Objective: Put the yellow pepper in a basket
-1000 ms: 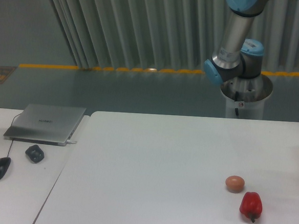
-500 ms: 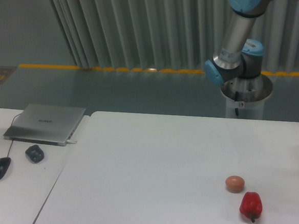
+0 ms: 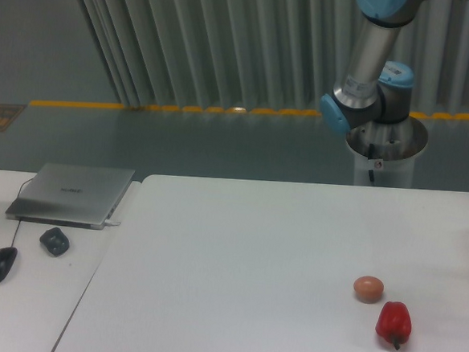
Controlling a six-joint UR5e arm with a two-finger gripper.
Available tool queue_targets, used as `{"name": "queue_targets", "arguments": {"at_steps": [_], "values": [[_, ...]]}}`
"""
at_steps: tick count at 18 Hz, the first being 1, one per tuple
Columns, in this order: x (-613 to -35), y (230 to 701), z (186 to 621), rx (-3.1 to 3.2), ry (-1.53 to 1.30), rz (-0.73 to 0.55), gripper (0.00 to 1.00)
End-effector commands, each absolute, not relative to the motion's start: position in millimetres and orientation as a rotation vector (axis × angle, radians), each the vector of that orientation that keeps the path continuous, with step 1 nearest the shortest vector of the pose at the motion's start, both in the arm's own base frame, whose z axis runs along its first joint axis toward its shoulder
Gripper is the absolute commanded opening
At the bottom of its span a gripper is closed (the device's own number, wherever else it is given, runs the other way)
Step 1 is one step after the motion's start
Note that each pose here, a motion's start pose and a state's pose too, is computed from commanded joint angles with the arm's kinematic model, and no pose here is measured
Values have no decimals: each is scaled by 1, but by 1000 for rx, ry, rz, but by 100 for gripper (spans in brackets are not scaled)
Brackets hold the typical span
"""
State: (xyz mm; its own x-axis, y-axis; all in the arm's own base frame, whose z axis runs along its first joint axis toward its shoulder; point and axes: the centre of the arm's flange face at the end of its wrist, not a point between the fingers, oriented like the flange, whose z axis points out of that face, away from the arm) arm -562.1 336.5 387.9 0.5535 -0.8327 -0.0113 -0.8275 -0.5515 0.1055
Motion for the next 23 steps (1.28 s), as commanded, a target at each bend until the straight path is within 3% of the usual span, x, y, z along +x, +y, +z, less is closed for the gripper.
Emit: {"name": "queue_targets", "arguments": {"at_steps": [23], "values": [[-531, 342, 361, 2732, -1388, 2, 100]]}}
